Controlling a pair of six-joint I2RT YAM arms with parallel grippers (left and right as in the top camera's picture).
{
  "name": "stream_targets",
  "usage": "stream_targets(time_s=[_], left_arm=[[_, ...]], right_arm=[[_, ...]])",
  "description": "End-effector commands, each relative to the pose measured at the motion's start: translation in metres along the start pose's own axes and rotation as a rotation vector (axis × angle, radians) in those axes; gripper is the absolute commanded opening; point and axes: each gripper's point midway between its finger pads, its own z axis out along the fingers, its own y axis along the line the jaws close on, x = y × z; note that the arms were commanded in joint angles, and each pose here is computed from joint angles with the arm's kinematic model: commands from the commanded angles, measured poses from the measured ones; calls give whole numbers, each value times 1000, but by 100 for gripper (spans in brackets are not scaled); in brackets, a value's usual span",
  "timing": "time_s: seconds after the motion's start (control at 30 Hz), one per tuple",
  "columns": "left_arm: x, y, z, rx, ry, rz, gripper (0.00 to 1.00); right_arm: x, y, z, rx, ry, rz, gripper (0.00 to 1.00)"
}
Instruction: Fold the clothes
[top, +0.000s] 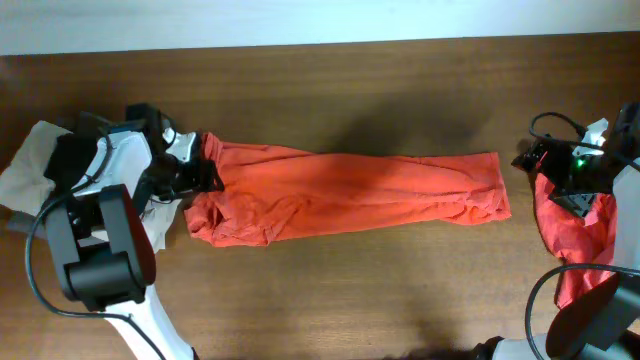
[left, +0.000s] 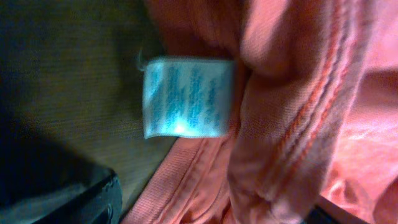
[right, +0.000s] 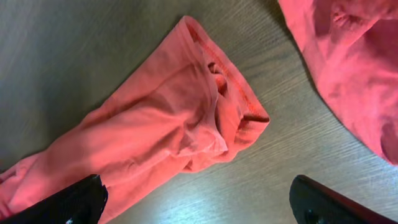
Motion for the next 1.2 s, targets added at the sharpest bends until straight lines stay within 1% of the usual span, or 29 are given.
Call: stream_targets(time_s=[0.0, 0.1, 0.23, 0.33, 0.37, 0.4, 0.47, 0.5, 0.53, 0.7, 0.77, 0.83, 0.87, 1.03, 1.1, 1.17], left_arm=[[9, -14, 26, 115, 55, 83, 78], [16, -26, 35, 170, 91, 76, 75], [19, -37, 38, 194, 109, 87, 65], [20, -44, 38, 215, 116, 91, 53], [21, -45, 38, 216, 119, 91, 42], [22, -45, 38, 219, 121, 90, 35], [23, -45, 38, 220, 127, 87, 14], [24, -45, 38, 220, 129, 86, 5], [24, -46, 38, 220, 133, 83, 1], [22, -48, 22, 200, 145, 41, 1], [18, -47, 7, 159, 142, 33, 1], [13, -48, -11, 99, 127, 37, 1], [8, -51, -26, 41, 111, 40, 1], [-2, -66, -74, -191, 32, 57, 1], [-3, -75, -86, -265, 8, 71, 1], [-3, -87, -90, -307, 0, 106, 1]], right_arm=[[-3, 6, -6, -12, -20, -9, 99], [-3, 6, -6, -12, -20, -9, 99], [-3, 6, -6, -12, -20, -9, 99], [-3, 6, -6, -12, -20, -9, 99], [-3, 6, -6, -12, -20, -9, 99], [-3, 6, -6, -12, -19, -9, 99], [-3, 6, -6, -12, -19, -9, 99], [-3, 6, -6, -12, -20, -9, 99], [-3, 6, -6, -12, -19, -9, 99], [-3, 6, -6, -12, -19, -9, 99], [-3, 6, -6, -12, -19, -9, 99], [-3, 6, -6, -12, -19, -9, 99], [-3, 6, -6, -12, -19, -9, 99], [-3, 6, -6, -12, -19, -9, 99], [-2, 6, -6, -12, -19, -9, 99], [-3, 6, -6, -12, -20, -9, 99]])
